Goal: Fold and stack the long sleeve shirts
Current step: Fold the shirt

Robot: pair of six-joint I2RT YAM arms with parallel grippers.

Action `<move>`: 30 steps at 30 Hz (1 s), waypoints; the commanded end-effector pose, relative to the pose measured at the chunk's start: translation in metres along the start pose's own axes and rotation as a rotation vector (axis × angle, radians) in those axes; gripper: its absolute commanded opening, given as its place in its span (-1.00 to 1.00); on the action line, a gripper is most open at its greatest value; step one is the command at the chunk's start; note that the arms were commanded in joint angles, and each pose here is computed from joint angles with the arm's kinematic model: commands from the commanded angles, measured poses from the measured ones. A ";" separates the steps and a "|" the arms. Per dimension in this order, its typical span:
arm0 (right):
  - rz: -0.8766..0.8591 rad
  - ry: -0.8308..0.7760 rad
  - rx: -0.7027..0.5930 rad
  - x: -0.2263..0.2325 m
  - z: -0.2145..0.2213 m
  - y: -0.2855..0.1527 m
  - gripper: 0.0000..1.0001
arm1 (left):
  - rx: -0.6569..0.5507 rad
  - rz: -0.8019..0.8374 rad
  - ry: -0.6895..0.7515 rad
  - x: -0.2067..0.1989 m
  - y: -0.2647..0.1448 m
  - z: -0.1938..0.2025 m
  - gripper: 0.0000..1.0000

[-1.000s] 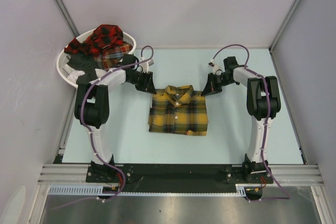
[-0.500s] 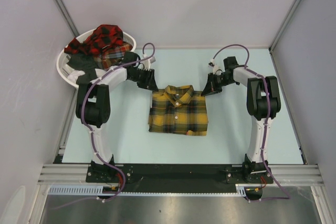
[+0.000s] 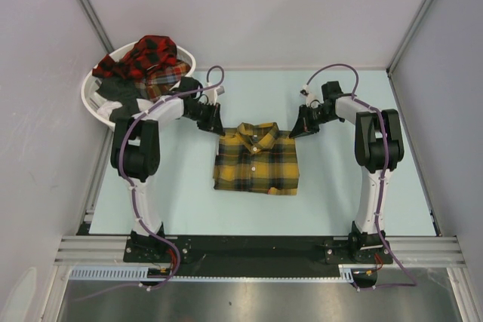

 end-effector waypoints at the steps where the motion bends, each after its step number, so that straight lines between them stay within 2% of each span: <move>1: -0.043 -0.046 -0.064 0.026 -0.018 -0.020 -1.00 | -0.069 0.007 0.062 -0.012 -0.021 -0.021 -1.00; 7: -0.062 -0.085 -0.110 0.042 -0.028 -0.033 -1.00 | -0.133 -0.042 0.064 0.000 -0.041 -0.041 -1.00; 21: 0.061 -0.085 -0.178 -0.004 -0.060 -0.008 -1.00 | -0.092 -0.175 0.021 0.056 -0.006 -0.022 -1.00; 26: 0.034 -0.077 -0.201 0.005 -0.069 -0.004 -1.00 | -0.099 -0.154 0.010 0.056 -0.003 -0.022 -0.99; 27: 0.012 -0.078 -0.194 0.010 -0.069 -0.005 -0.92 | -0.096 -0.147 0.006 0.054 -0.004 -0.022 -0.81; 28: -0.002 -0.077 -0.197 0.016 -0.070 -0.011 -0.64 | -0.108 -0.135 0.015 0.049 -0.010 -0.026 -0.66; 30: -0.026 -0.072 -0.193 0.026 -0.066 -0.023 -0.38 | -0.130 -0.092 0.015 0.036 -0.021 -0.027 -0.23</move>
Point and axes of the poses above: each gripper's point midway between its finger pads, its own y axis out along the fingers, its own x axis along the line the jaws close on, z = x × y, the point moved 4 cm from there along -y, back along the fingers, and after that the axes turned 15 degrees about y, right-handed, at the moved point
